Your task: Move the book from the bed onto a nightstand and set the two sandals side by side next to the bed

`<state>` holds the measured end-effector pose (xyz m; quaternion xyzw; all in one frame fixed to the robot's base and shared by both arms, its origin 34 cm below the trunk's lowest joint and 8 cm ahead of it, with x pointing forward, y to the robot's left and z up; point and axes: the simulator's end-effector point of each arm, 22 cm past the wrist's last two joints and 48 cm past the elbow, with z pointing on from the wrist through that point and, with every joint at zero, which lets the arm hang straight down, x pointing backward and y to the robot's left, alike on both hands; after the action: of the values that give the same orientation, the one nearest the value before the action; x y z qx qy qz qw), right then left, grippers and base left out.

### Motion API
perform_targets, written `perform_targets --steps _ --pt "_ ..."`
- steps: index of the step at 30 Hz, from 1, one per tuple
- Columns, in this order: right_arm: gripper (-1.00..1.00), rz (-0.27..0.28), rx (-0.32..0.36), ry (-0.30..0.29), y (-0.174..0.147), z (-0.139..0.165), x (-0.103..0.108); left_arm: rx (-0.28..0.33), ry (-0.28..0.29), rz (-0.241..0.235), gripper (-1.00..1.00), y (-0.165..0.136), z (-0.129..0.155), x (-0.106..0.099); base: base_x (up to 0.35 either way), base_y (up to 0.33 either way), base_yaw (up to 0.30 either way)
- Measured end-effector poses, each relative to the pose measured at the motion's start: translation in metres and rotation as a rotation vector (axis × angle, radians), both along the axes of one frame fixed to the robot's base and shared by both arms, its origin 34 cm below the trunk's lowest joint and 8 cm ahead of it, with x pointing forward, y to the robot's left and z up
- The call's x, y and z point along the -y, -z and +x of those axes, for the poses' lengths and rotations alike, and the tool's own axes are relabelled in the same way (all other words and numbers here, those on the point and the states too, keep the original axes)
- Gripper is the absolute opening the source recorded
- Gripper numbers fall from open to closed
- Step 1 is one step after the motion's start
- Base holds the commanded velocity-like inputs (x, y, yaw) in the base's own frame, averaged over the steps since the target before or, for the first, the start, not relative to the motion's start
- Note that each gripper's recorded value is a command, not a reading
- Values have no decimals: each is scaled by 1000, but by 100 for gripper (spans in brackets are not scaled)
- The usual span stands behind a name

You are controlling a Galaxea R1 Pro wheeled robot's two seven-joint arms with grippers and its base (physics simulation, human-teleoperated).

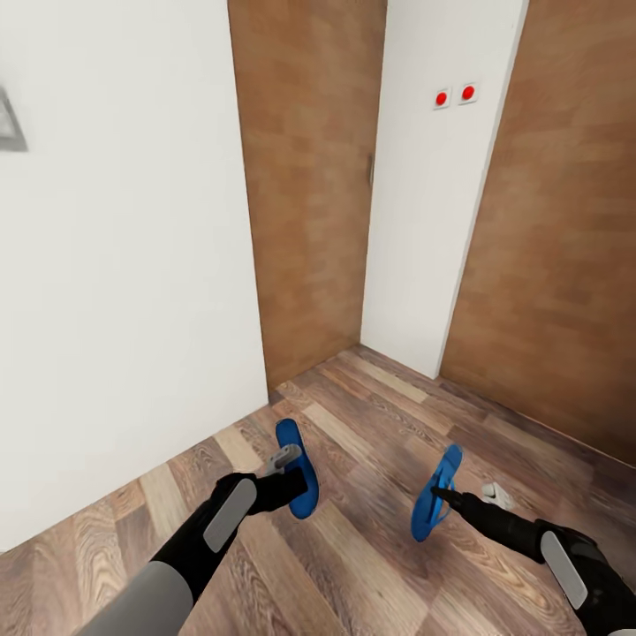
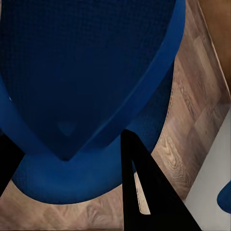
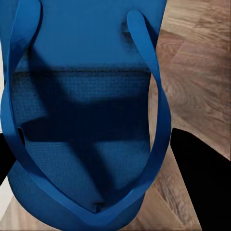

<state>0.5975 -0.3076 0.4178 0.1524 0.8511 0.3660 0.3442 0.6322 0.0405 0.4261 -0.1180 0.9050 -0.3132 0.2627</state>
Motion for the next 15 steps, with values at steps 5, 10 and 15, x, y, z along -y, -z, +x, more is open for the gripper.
perform_targets --steps 5,10,15 --pt "-100 0 -4 -1 2 0 0 -4 -1 0 -100 2 0 -1 -170 170 235" --pt "-100 -2 -9 -1 4 -1 0 -12 -2 3 -100 6 -1 -2 -36 292 237" --pt "-100 -4 -14 1 7 -1 0 -21 -3 5 -100 10 -3 -3 -86 315 237"
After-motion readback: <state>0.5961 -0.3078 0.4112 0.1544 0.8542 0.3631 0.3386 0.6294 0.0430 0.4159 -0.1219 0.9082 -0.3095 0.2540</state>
